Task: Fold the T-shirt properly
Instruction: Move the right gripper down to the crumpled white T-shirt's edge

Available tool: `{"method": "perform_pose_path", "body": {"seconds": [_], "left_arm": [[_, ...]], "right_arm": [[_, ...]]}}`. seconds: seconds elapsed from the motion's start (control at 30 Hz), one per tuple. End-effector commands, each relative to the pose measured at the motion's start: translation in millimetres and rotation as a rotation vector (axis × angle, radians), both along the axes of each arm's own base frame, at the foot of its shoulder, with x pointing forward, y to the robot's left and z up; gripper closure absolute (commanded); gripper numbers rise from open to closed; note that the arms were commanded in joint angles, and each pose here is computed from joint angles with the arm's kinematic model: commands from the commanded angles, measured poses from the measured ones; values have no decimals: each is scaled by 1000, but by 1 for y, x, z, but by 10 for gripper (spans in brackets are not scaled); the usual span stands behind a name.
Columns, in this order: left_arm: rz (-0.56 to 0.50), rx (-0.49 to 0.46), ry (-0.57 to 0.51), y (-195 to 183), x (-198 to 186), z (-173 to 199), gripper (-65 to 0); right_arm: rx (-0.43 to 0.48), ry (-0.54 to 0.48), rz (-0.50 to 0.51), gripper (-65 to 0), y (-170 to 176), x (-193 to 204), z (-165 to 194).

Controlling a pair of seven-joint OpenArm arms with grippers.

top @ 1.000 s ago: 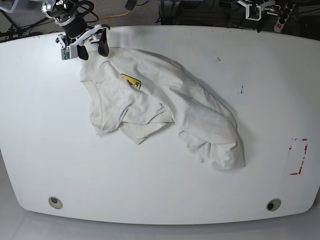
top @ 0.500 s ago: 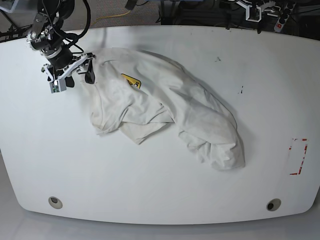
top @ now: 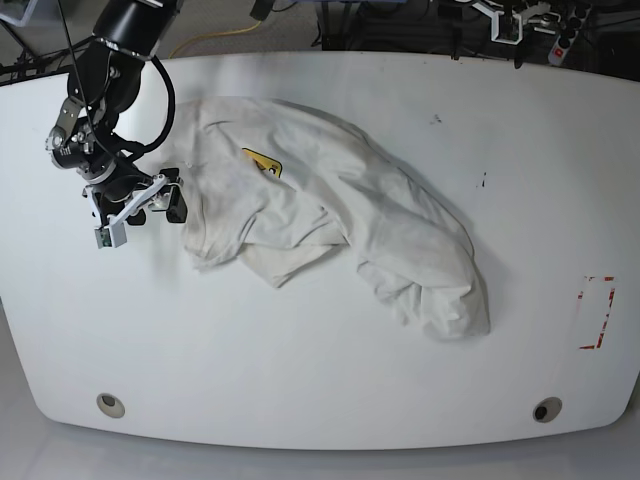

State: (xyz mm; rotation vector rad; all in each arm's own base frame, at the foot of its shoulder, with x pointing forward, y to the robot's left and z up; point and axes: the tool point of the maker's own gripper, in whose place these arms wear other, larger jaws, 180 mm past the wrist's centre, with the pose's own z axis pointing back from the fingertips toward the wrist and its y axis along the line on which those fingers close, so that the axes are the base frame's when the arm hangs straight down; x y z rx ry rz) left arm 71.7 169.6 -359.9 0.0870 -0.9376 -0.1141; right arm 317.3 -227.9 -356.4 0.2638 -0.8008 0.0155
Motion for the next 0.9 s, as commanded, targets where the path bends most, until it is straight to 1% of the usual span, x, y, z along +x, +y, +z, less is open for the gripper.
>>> {"method": "perform_pose_path", "body": {"seconds": [0.0, 0.1, 0.3, 0.57, 0.73, 0.87], "left_arm": [[-3, 1, -24, -1, 1, 7, -543], [-4, -1, -24, -2, 1, 7, -543], [-4, -1, -24, -2, 1, 7, -543], [-3, 4, -24, 0, 1, 7, -543], [-3, 4, -24, 0, 1, 7, -543], [-3, 4, -24, 0, 1, 7, -543]], "right_arm": [[21, -48, 3, -568, -1, 19, 15], [37, -49, 5, -609, -1, 32, 18], [116, -34, -4, -568, 5, 58, 14], [225, 30, -14, -561, 16, 85, -1], [265, 30, -23, -561, 20, 97, -1], [300, 42, -33, -561, 24, 102, -8]]}}
